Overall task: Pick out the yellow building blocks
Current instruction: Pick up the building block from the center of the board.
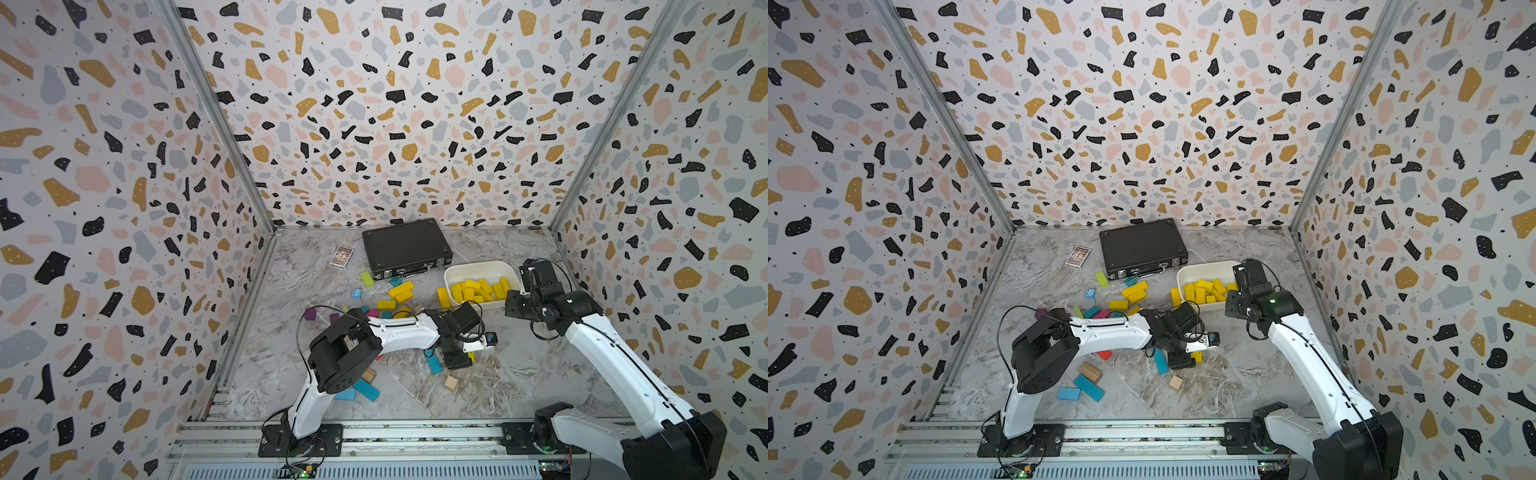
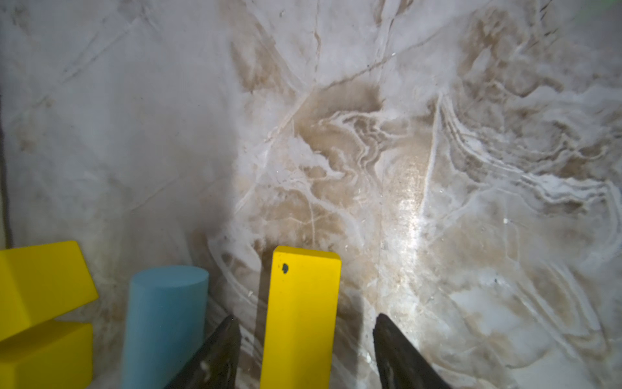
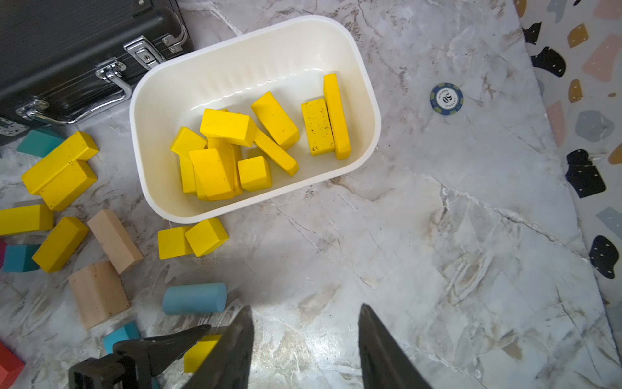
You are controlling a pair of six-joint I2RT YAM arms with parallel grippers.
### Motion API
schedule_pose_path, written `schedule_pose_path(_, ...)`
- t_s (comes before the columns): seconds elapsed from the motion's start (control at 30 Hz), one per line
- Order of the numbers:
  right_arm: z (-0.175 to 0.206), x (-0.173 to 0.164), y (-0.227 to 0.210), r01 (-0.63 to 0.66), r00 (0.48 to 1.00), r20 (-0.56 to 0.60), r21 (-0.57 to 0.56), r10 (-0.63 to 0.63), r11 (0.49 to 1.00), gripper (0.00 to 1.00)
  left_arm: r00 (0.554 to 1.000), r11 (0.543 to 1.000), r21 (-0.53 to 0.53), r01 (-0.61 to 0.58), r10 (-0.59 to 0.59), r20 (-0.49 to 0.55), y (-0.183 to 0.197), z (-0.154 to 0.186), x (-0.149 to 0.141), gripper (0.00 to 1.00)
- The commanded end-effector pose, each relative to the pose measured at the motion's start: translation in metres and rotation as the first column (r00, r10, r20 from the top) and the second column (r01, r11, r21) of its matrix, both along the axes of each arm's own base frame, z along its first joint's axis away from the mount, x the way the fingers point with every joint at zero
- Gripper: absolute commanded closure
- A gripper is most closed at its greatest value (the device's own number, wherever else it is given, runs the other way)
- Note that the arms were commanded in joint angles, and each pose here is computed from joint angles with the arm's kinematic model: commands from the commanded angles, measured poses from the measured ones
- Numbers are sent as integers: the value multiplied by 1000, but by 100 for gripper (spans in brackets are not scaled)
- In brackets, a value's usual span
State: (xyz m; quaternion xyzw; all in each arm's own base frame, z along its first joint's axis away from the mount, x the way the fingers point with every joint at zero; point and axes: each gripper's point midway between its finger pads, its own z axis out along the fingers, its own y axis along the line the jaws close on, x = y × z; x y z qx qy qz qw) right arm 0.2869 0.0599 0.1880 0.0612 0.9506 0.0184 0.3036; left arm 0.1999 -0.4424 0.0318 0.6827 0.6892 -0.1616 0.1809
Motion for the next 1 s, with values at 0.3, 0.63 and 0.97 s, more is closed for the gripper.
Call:
schedule_pose_path(0.3, -1, -5, -6, 16, 1000, -10, -16, -16, 1000, 48, 999, 998, 37, 42, -42, -5, 3, -2, -2, 49)
schedule_pose_path(0.63, -2, -6, -6, 17, 1000, -11, -17, -17, 1000, 48, 998, 996, 78, 50, -48, -36, 5, -10, -5, 54)
schedule_pose_path(0.97, 2, -6, -8, 22, 1000, 3, -26, -22, 999, 48, 998, 993, 109, 46, -43, -35, 7, -12, -3, 63)
